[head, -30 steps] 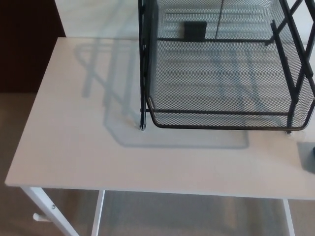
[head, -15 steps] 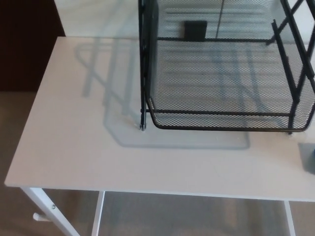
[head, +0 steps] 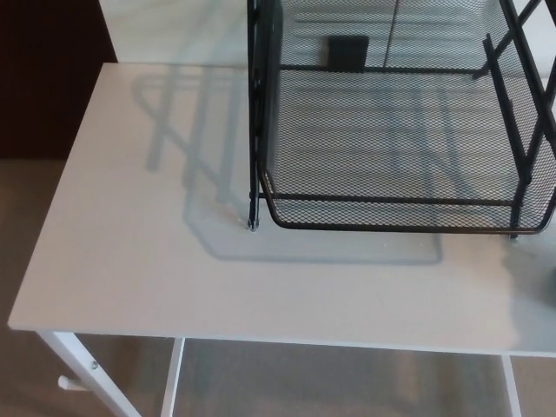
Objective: The robot walks towards a desk on which a file tray is kept in the middle and a cube is kept to its right. The robot lifts the cube using its right hand and places it on the file tray.
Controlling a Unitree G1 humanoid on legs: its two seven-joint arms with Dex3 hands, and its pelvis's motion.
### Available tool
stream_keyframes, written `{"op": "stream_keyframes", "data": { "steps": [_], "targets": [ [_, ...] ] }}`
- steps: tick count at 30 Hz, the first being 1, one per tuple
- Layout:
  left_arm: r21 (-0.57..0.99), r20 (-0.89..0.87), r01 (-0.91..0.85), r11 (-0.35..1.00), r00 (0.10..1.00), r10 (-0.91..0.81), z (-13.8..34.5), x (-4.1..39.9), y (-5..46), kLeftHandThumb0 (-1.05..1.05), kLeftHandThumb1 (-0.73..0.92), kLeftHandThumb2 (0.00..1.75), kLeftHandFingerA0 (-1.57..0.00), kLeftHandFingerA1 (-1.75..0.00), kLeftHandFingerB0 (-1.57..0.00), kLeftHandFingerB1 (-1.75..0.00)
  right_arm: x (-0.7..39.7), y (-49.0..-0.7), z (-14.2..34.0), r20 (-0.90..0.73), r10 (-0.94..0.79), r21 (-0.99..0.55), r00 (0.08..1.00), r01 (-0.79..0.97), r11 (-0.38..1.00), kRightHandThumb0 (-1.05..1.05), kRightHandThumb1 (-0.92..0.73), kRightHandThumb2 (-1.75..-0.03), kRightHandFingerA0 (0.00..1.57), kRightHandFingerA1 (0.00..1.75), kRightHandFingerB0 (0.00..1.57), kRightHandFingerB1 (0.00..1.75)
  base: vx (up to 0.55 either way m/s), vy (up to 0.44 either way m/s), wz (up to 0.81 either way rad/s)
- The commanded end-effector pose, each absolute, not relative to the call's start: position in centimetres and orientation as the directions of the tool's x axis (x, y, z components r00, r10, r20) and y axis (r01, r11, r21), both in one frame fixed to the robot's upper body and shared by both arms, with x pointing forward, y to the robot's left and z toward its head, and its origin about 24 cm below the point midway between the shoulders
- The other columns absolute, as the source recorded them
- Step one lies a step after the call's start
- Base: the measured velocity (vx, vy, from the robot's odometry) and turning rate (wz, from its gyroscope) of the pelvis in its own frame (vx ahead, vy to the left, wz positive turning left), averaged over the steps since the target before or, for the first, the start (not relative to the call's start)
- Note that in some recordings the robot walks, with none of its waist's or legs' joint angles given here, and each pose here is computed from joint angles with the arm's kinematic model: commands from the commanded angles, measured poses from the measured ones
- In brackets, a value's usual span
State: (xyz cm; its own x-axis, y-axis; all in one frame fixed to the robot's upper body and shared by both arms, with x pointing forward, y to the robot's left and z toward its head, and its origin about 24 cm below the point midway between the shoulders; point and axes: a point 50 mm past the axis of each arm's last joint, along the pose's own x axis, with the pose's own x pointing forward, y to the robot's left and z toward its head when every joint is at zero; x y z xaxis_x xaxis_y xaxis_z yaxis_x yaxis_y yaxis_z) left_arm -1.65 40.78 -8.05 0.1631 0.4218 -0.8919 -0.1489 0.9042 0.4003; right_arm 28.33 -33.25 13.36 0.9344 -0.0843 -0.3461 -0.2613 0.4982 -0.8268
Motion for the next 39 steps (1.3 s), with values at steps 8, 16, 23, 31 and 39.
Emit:
{"op": "stream_keyframes", "data": {
  "steps": [8, 16, 23, 31, 39],
  "targets": [
    [0.450, -0.861, -0.118, 0.885, 0.206, 0.466, -7.0, -1.1, 41.9, -1.00, 0.85, 0.64, -0.19, -0.81, 0.00, -0.59, 28.2, -31.0, 11.3, -0.544, 0.048, -0.812, 0.838, -0.540, 0.223, -0.63, -0.41, -0.81, 0.00, 0.30, 0.00, 0.20, 0.00, 0.000, 0.00],
    [0.458, -0.861, -0.091, 0.884, 0.205, 0.466, -7.1, -1.1, 41.8, -1.00, 0.62, 1.06, -0.24, -0.75, -0.05, -0.60, 28.3, -30.6, 9.9, -0.568, 0.052, -0.796, 0.822, -0.564, 0.222, -0.62, -0.41, -0.82, 0.01, 0.33, 0.00, 0.21, 0.00, 0.000, 0.00],
    [0.451, -0.866, -0.091, 0.888, 0.197, 0.460, -7.1, -1.3, 41.8, -0.98, 0.59, 1.01, -0.22, -0.73, -0.06, -0.61, 28.1, -31.5, 7.6, -0.603, -0.006, -0.782, 0.798, -0.590, 0.202, -0.59, -0.41, -0.82, 0.01, 0.38, 0.00, 0.26, 0.00, 0.000, 0.00],
    [0.453, -0.875, -0.030, 0.891, 0.174, 0.451, -7.5, -1.1, 41.4, -0.42, 0.37, 1.05, -0.12, -0.60, -0.03, -0.55, 28.0, -31.5, 5.8, -0.669, -0.154, -0.730, 0.727, -0.682, -0.051, -0.53, -0.54, -0.75, 0.03, 0.38, 0.00, 0.13, 0.00, 0.000, 0.00],
    [0.449, -0.873, -0.033, 0.893, 0.197, 0.446, -7.4, -1.2, 41.4, -0.94, 0.60, 1.01, -0.28, -0.74, -0.09, -0.62, 27.1, -30.7, 4.7, -0.447, -0.050, -0.869, 0.893, -0.446, -0.216, -0.22, -0.73, -0.62, 0.82, 1.10, 0.80, 0.46, 0.00, 0.000, 0.00]
  ]
}}
